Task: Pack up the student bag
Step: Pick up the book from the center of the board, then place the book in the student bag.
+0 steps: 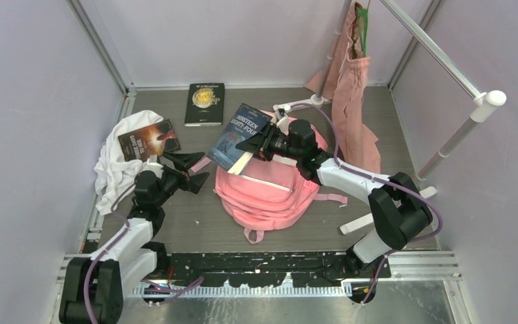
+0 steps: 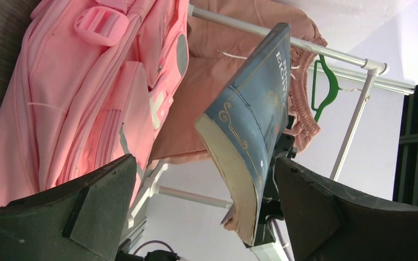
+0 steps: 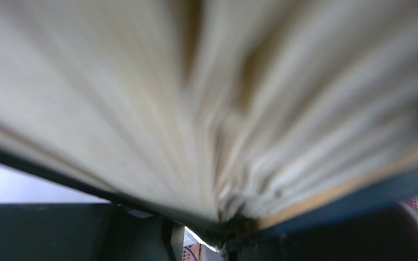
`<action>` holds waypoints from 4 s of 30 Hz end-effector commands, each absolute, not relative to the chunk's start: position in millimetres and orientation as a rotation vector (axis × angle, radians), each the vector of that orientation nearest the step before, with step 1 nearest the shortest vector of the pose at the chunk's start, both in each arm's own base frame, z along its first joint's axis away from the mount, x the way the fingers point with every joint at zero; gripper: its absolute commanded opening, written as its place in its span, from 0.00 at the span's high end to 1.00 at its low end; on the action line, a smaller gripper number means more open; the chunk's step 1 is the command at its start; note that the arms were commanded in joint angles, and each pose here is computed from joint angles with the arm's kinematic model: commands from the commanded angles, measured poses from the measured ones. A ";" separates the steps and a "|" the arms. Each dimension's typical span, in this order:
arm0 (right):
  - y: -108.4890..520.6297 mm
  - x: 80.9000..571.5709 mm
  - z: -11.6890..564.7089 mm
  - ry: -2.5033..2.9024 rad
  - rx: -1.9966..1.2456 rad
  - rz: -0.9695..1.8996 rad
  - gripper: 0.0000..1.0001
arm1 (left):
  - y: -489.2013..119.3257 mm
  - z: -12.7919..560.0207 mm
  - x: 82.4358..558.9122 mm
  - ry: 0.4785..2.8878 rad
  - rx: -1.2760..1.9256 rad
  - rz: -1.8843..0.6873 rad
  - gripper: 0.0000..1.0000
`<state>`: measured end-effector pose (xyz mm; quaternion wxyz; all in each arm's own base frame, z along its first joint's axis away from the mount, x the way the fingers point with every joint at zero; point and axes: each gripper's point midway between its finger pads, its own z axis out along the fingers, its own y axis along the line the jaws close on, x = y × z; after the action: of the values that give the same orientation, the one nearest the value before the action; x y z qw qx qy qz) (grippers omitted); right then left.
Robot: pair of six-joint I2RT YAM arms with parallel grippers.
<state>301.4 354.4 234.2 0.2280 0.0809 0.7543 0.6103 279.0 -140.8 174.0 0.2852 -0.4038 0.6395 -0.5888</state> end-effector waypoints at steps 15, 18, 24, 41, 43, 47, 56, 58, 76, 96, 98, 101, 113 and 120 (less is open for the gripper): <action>353.2 296.0 314.7 1.793 0.052 1.780 0.99 | -176.2 240.7 319.9 1.504 -0.911 -1.790 0.09; 353.9 295.8 314.2 1.794 0.050 1.782 0.99 | -179.3 238.0 321.2 1.503 -0.913 -1.797 0.20; 353.3 295.2 309.3 1.808 0.058 1.780 0.99 | -179.2 227.8 323.6 1.497 -0.954 -1.818 0.72; 326.7 282.5 249.0 2.088 -0.031 1.417 0.26 | -185.7 223.2 316.8 1.610 -0.859 -1.732 1.00; 317.9 277.3 239.4 2.131 -0.054 1.345 0.26 | -187.0 219.5 312.0 1.685 -0.827 -1.666 1.00; 292.0 273.1 211.7 2.243 -0.067 1.122 0.26 | -181.3 210.7 302.2 1.850 -0.755 -1.451 1.00; 263.9 289.1 219.1 2.218 -0.064 0.879 0.26 | -170.7 211.8 279.4 1.954 -0.620 -1.273 1.00; 264.7 290.5 222.7 2.211 -0.070 0.880 0.26 | -173.1 215.5 277.7 1.948 -0.585 -1.289 1.00; 270.9 266.2 246.6 2.185 -0.312 0.872 0.34 | -178.3 334.7 264.0 1.870 -0.221 -1.236 1.00; 306.6 220.5 234.2 2.087 -0.693 0.629 0.34 | -168.6 377.8 241.6 1.760 -0.184 -1.219 1.00; 309.0 217.1 228.8 2.086 -0.725 0.605 0.34 | -167.4 378.1 241.3 1.766 -0.183 -1.206 1.00; 313.1 212.1 222.1 2.091 -0.754 0.591 0.34 | -162.9 374.0 243.4 1.788 -0.203 -1.163 1.00; 313.3 212.9 193.1 2.116 -0.819 0.459 0.33 | -149.5 346.3 230.7 1.903 -0.258 -1.058 1.00; 314.6 202.7 171.4 2.130 -0.929 0.383 0.33 | -132.0 337.5 205.9 1.967 -0.349 -0.979 1.00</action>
<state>206.2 309.2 174.0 0.3735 -0.3356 0.8485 0.1668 219.7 -140.7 290.7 0.3863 -0.1497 0.8245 -0.3854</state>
